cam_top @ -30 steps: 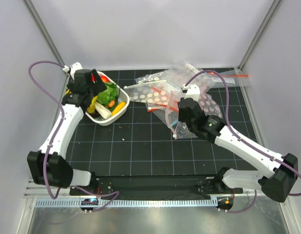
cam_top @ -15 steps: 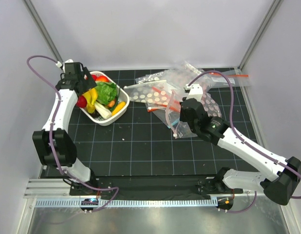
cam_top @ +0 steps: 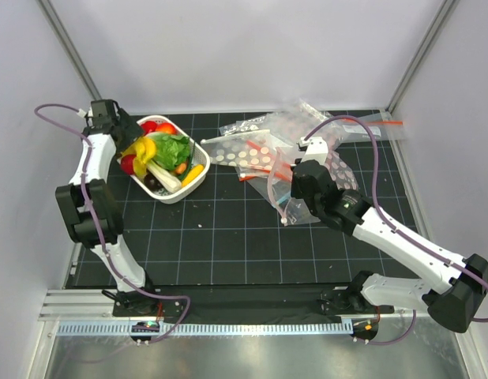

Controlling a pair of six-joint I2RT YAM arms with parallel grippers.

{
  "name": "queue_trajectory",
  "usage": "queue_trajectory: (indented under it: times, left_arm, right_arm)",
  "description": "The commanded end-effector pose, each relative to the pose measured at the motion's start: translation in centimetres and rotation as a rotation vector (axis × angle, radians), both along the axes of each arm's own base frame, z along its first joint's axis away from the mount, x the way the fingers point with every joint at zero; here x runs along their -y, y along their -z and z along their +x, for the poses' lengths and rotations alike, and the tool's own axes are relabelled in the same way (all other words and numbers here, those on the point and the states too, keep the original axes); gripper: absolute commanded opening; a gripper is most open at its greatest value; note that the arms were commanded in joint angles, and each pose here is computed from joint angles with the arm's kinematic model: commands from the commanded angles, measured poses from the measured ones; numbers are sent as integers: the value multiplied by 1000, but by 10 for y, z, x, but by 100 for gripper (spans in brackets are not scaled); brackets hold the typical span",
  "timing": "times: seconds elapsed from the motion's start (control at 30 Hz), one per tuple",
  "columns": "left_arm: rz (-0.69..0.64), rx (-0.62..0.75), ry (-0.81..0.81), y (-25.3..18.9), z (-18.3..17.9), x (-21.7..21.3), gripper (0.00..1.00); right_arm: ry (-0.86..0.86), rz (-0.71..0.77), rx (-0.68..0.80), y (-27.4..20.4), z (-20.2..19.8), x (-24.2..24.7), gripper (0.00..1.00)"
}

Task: Place the food in the zip-top bag and seal the zipper
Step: Pick up the fake fruit from the bin.

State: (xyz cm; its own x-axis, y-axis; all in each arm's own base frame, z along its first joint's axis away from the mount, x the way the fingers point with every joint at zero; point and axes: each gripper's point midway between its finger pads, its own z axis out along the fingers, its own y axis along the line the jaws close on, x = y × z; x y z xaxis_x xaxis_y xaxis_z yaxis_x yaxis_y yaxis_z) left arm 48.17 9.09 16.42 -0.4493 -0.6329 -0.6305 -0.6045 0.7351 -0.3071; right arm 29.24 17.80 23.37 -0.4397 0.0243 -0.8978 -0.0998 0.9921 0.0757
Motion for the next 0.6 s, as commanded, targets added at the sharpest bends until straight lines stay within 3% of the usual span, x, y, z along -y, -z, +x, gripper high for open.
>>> queue_trajectory:
  times: [0.0,0.1,0.23,0.27,0.33,0.57]
  left_arm:
    - [-91,16,42,10,13,13,100]
    - [-129,20,73,18,16,20,91]
    - [-187,94,142,6,23,33,42]
    - [-188,107,146,2,23,33,36]
    - [-187,129,147,-7,22,34,29]
    - [-203,269,184,-58,16,45,22]
  right_arm:
    - [5,67,55,-20,2,-2,2]
    - [-1,71,51,-18,2,-4,2]
    - [-6,70,49,-17,2,-5,2]
    - [-4,72,52,-18,2,-4,2]
    - [-6,70,50,-17,2,-5,2]
    - [-8,72,46,-16,3,-6,2]
